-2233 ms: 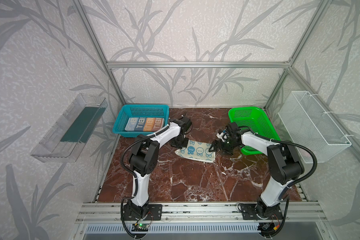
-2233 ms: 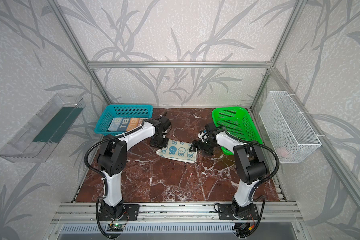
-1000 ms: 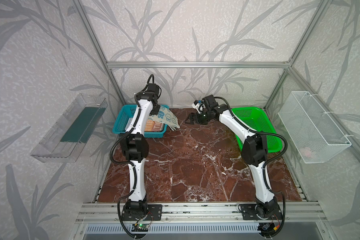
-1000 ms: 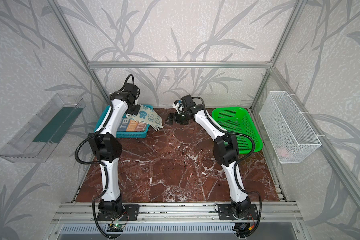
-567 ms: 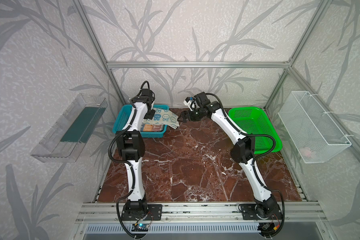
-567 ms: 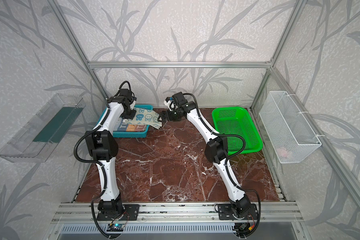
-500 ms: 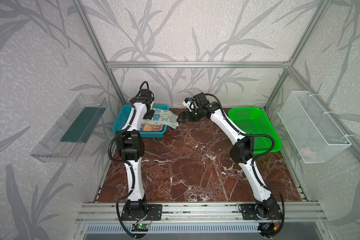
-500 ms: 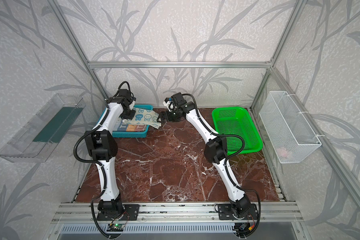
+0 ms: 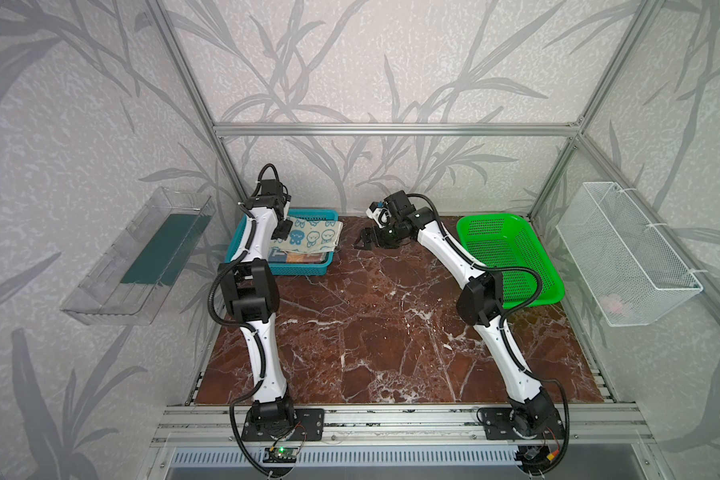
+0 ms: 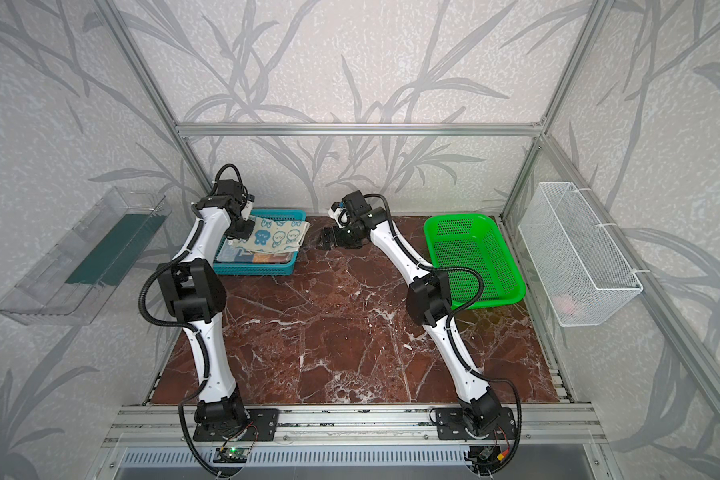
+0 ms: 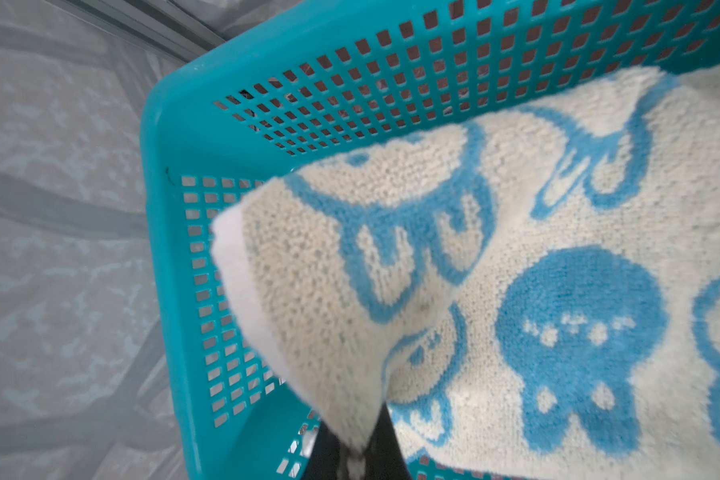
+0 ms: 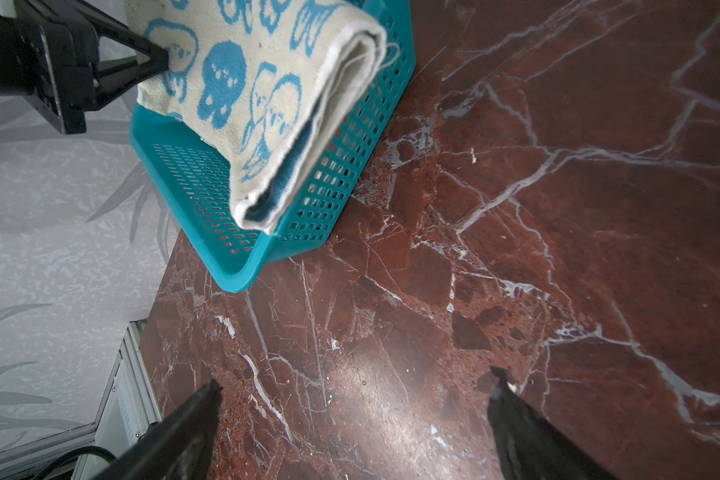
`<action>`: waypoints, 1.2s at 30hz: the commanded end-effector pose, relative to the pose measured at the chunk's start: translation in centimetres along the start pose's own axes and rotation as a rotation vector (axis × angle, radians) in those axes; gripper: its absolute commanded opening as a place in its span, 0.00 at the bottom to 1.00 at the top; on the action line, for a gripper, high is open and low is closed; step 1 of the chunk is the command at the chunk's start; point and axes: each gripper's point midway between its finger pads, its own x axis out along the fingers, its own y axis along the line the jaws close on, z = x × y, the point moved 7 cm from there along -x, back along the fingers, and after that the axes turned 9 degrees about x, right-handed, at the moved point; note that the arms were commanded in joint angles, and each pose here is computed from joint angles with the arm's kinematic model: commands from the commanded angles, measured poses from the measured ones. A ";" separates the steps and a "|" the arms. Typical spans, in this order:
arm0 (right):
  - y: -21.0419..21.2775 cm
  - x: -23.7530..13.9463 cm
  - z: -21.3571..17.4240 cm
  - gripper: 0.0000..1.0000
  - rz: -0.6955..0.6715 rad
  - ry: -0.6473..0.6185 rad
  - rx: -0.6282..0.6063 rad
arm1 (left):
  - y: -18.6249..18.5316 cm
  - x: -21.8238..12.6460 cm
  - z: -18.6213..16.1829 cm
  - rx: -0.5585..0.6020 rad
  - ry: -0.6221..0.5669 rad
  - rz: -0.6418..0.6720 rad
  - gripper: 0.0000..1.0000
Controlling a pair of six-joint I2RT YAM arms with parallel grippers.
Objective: Fold and stack the towels
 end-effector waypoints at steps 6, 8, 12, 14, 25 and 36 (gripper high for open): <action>-0.8 0.5 -0.5 0.99 -0.011 0.033 0.034 | 0.9 2.7 -1.2 0.019 0.014 -0.004 0.00; -0.9 0.6 -0.5 0.99 -0.010 0.036 0.034 | 0.8 3.6 -1.4 0.021 0.028 -0.007 0.00; -1.0 0.4 -0.6 0.99 -0.023 0.039 0.026 | 0.7 4.6 -1.4 0.014 0.041 0.001 0.00; -1.1 0.3 -0.6 0.99 -0.028 0.041 0.025 | 0.9 4.7 -1.4 0.014 0.044 0.014 0.00; -1.5 -0.2 -1.0 0.99 -0.047 0.056 0.018 | 2.5 5.2 -2.0 -0.012 0.045 0.038 0.00; -1.4 -1.8 -0.7 0.99 -0.097 0.031 -0.011 | 2.4 6.5 -2.0 -0.043 0.065 0.055 0.05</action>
